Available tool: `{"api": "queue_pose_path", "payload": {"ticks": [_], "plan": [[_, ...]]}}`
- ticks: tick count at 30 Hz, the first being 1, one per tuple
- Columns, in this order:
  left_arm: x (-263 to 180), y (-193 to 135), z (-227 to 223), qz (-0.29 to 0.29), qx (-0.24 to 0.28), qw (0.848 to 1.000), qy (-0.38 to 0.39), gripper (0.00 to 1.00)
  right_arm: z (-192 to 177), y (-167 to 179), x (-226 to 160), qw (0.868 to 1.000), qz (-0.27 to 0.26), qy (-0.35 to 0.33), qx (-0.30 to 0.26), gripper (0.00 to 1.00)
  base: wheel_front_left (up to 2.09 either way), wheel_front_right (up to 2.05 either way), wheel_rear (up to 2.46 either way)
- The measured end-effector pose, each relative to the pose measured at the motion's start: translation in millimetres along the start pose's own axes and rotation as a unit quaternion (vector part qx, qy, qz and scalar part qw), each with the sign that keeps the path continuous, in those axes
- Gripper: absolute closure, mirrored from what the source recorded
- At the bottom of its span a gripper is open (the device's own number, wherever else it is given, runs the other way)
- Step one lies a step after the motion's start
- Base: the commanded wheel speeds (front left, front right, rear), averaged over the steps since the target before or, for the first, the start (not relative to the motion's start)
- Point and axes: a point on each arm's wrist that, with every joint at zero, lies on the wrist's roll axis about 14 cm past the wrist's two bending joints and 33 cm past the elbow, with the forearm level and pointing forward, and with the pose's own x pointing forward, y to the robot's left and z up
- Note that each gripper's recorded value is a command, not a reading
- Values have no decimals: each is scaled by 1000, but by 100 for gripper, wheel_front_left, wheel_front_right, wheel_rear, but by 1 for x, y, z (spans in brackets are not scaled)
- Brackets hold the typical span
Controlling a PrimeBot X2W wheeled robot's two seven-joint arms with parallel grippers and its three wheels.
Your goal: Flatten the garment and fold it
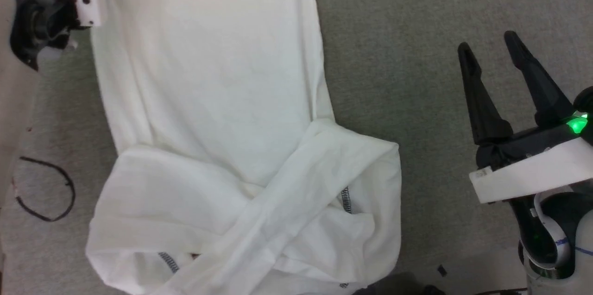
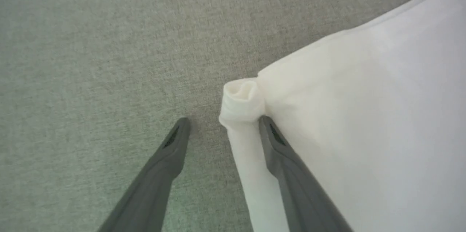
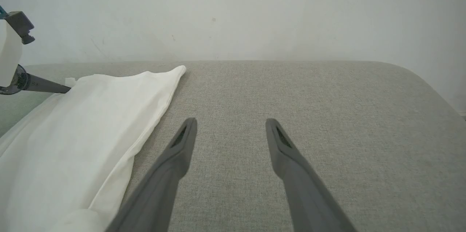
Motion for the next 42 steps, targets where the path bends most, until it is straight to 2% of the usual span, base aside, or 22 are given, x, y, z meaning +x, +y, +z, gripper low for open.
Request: {"api": "queue_pose_path", "payload": {"ticks": [5, 6, 7, 8, 9, 12, 17, 23, 29, 35, 42], "plan": [[18, 2, -17, -1, 16, 997, 76, 1, -13, -10, -3, 1000, -15, 19, -2, 0, 0, 0, 0], [19, 0, -19, -5, 15, 996, 92, 17, -15, -12, -3, 1000, -18, 22, -3, 0, 0, 0, 0], [20, -1, -20, -9, 13, 994, 109, 50, -17, -14, -4, 999, -22, 25, -3, 0, 0, 0, 0], [20, -2, -23, -15, 10, 992, 124, 69, -18, -16, -4, 999, -24, 26, -4, 0, 0, 0, 0], [19, -5, -25, -22, 7, 991, 135, 100, -20, -18, -5, 999, -27, 28, -5, 0, 0, 0, 0], [16, -15, -27, -35, 2, 989, 143, 100, -23, -20, -5, 999, -30, 34, -5, 0, 0, 0, 0], [10, -15, -24, -22, 6, 995, 97, 100, -26, -19, -4, 999, -28, 41, 0, 0, 0, 0, 0], [0, -11, -8, 14, 31, 999, -12, 100, -13, -17, 8, 999, -19, 30, 4, 0, 0, 0, 0], [-29, 3, 25, 44, 40, 990, -130, 100, 8, -17, 40, 999, 0, 26, 23, 0, 0, 0, 0], [-56, 16, 42, 56, 34, 979, -195, 100, 13, -19, 95, 994, 27, 98, 30, 0, 0, 0, 0], [-65, 14, 52, 45, 35, 971, -232, 100, 7, 21, 157, 973, 86, 212, 20, 0, 0, 0, 0]]}}
